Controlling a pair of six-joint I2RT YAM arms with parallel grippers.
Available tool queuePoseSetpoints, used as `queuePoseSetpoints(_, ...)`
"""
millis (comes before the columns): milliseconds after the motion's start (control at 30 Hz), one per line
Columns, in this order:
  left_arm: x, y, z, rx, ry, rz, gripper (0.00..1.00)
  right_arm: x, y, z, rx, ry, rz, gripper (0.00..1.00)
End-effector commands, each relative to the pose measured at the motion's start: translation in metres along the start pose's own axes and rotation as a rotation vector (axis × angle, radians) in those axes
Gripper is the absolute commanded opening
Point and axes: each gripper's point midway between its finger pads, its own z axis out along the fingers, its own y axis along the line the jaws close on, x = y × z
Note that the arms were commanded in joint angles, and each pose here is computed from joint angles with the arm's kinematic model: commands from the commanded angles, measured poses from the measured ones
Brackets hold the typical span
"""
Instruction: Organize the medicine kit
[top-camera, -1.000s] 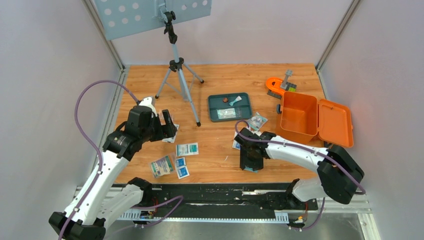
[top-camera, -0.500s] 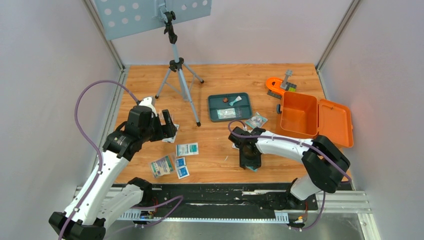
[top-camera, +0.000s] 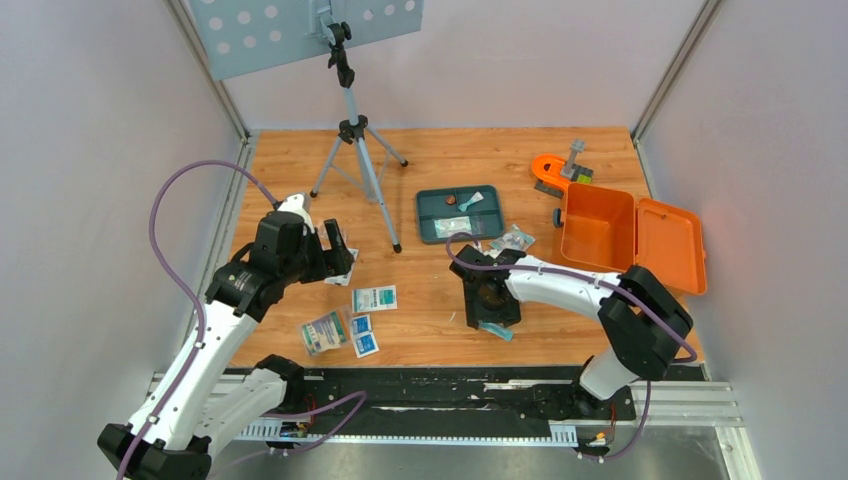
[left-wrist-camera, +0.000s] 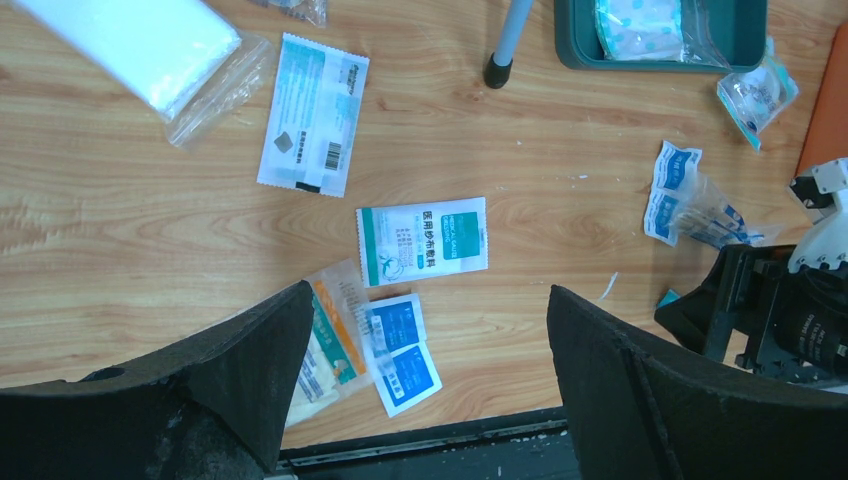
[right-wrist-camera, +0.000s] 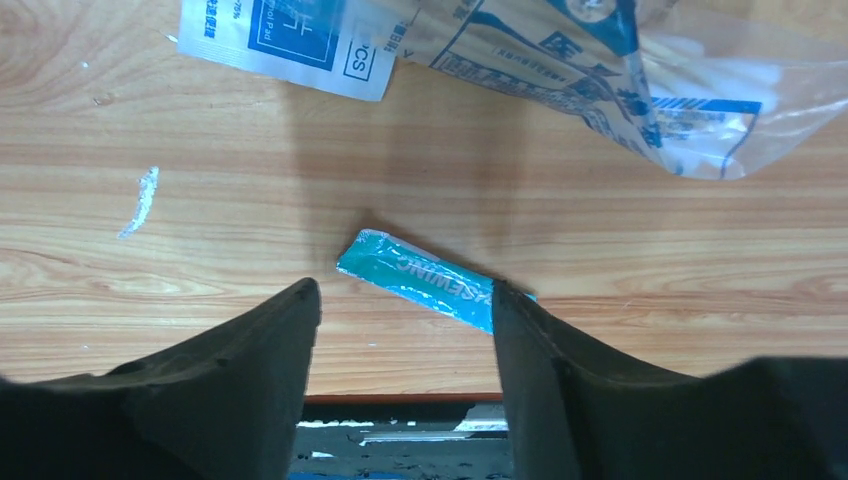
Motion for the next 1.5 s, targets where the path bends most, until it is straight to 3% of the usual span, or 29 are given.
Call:
queuePoseSetpoints(0, -0.015, -0.006, -0.008, 0.024, -0.057, -0.012, 0.95, -0.001, 0.003, 0.003, -0.046, -0.011, -0.036, 0.67)
queuePoseSetpoints(100, -0.015, -0.008, -0.006, 0.030, -0.054, -0.017, 0.95, 0.001, 0.006, 0.006, -0.100, 0.003, -0.032, 0.73)
queuePoseSetpoints(300, -0.015, -0.008, -0.006, 0.031, -0.053, -0.014, 0.95, 0.014, 0.017, 0.012, -0.186, 0.049, -0.033, 0.73)
queuePoseSetpoints(700, -0.013, -0.007, -0.006, 0.029, -0.050, -0.020, 0.95, 0.015, 0.058, -0.021, -0.316, 0.062, -0.084, 0.64)
queuePoseSetpoints(1167, -0.013, -0.006, -0.007, 0.025, -0.053, -0.018, 0.95, 0.015, 0.020, 0.005, -0.099, 0.043, -0.183, 0.61)
queuePoseSetpoints(1333, -0.013, -0.007, -0.006, 0.030, -0.053, -0.020, 0.95, 0.019, 0.015, 0.016, -0.066, 0.065, -0.190, 0.50)
queuePoseSetpoints(1467, -0.014, -0.008, -0.007, 0.031, -0.055, -0.019, 0.95, 0.018, 0.016, 0.015, -0.074, 0.058, -0.191, 0.29)
